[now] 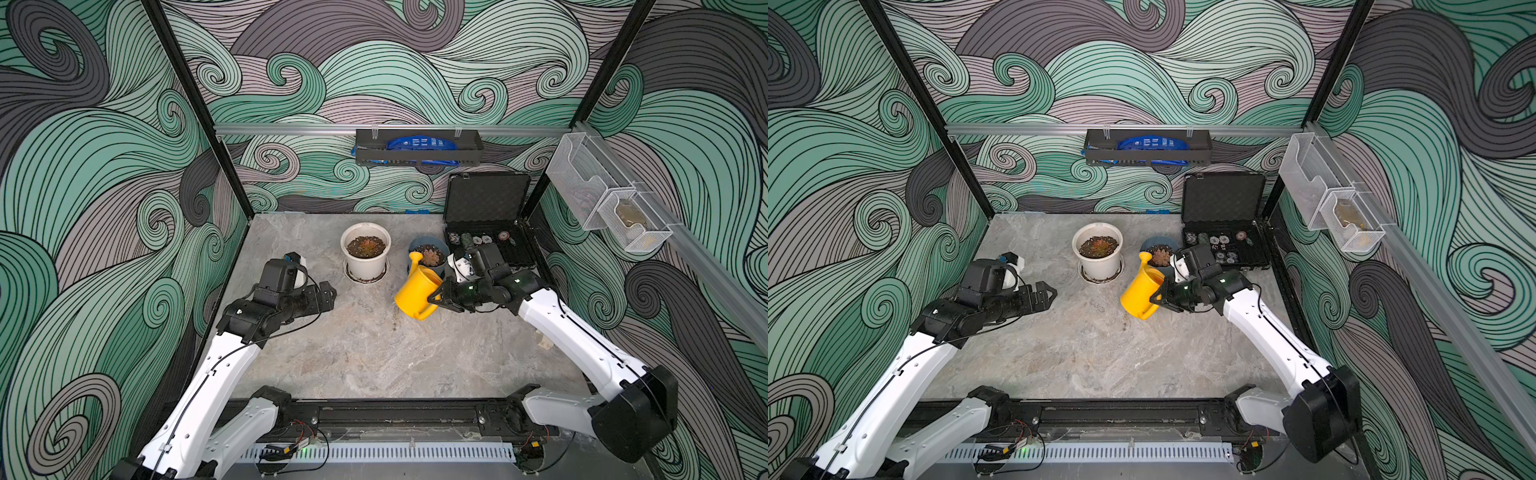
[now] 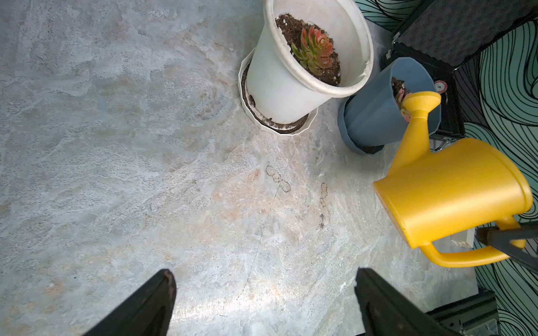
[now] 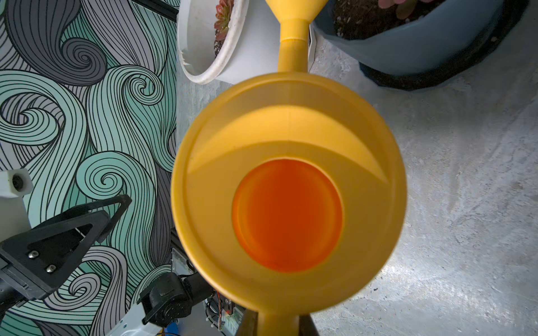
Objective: Water the succulent around the soil edge
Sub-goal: Water the soil of the potted plant with water.
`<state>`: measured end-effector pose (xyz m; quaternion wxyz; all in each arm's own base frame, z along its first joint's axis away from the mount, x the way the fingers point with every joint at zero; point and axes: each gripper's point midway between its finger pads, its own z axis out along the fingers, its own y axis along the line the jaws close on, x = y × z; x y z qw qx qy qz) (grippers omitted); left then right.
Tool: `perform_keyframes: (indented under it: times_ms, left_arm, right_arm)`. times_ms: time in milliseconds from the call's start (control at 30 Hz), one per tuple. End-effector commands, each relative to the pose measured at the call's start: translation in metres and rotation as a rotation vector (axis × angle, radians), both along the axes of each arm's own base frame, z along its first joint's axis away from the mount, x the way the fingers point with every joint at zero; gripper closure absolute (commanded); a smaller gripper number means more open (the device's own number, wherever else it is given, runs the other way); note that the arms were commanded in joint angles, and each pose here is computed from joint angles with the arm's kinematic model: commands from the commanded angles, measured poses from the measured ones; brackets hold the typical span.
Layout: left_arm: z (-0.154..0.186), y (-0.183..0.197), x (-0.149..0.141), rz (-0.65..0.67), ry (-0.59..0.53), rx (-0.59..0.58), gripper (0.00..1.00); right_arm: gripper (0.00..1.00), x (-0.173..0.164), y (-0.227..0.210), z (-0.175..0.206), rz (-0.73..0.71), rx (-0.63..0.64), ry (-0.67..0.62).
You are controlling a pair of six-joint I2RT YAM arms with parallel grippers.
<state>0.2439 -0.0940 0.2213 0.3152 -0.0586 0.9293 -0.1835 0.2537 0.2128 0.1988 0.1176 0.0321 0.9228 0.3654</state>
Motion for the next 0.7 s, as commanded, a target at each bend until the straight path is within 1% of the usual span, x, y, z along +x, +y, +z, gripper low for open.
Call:
perform_keyframes:
  times_ms: [0, 333, 667]
  left_arm:
    - [0.006, -0.003, -0.002, -0.01, -0.025, -0.018, 0.01]
    - [0.007, -0.004, -0.002, -0.015, -0.028, -0.022, 0.01]
    - [0.007, -0.005, -0.002, -0.023, -0.031, -0.027, 0.01]
  right_arm:
    - [1.0, 0.016, 0.01, 0.021, -0.001, 0.046, -0.073]
    - [1.0, 0.037, 0.019, 0.024, -0.013, 0.058, -0.075]
    - [1.0, 0.05, 0.014, 0.027, -0.035, 0.093, -0.072]
